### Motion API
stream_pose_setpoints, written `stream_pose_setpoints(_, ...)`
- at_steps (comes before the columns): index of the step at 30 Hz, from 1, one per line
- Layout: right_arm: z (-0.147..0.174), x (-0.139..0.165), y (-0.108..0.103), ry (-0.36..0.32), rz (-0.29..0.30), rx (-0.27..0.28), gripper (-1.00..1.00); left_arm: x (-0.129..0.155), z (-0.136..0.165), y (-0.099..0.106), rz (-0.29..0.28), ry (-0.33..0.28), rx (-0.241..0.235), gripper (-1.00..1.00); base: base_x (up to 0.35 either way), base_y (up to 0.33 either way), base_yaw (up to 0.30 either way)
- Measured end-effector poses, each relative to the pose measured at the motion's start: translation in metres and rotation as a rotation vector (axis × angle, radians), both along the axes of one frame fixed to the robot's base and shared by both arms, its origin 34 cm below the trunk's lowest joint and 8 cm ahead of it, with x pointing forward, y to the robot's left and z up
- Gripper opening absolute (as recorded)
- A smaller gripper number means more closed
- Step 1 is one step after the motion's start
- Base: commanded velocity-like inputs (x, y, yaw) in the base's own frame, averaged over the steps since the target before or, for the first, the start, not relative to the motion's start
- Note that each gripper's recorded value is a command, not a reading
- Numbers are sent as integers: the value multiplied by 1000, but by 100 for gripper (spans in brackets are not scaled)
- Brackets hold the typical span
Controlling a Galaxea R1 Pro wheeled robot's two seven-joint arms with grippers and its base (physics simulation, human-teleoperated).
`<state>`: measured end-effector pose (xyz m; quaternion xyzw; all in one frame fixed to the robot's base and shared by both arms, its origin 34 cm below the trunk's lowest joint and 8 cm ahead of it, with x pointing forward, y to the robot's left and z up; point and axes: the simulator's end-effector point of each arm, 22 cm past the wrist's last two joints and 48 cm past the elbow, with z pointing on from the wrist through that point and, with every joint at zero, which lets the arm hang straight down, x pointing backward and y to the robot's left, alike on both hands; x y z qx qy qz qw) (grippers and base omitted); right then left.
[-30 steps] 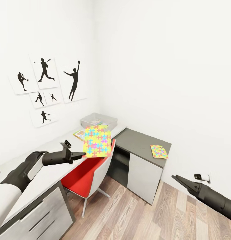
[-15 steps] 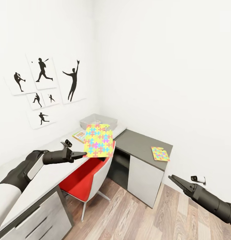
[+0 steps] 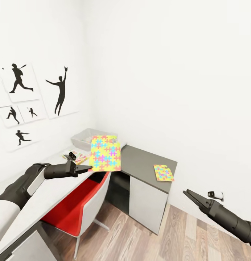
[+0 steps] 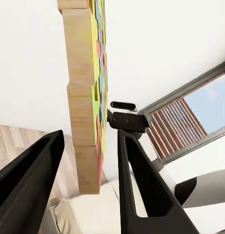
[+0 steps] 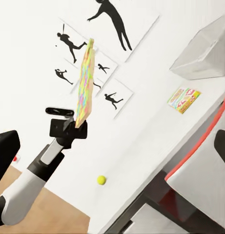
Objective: Put all the toys in the child's room - the three board games (two on the bed and one on the table), the two jigsaw puzzles on the table, and the tennis ball on the table - inside the toy box on the table in the child's room.
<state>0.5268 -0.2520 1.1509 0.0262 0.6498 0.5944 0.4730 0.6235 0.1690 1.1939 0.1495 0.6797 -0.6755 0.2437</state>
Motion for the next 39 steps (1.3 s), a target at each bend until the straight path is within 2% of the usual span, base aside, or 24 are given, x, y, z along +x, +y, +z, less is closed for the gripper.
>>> stream_pose_setpoints(7, 1, 0, -2, -2, -7, -1, 100, -4, -2, 1, 1, 4, 2, -100, 209, -154, -154)
stream_pose_setpoints(17, -19, 10, -22, 61, -73, -11, 100, -4, -8, 1, 2, 15, 2, -100, 217, -17, -45)
stream_pose_setpoints(32, -38, 14, -29, 108, -90, 3, 100, 1, -20, 8, 12, 38, 12, -100, 184, 18, -78)
stream_pose_setpoints(39, -42, 15, -29, 117, -90, 3, 100, 3, -26, 14, 21, 48, 23, -100, 40, 5, -69)
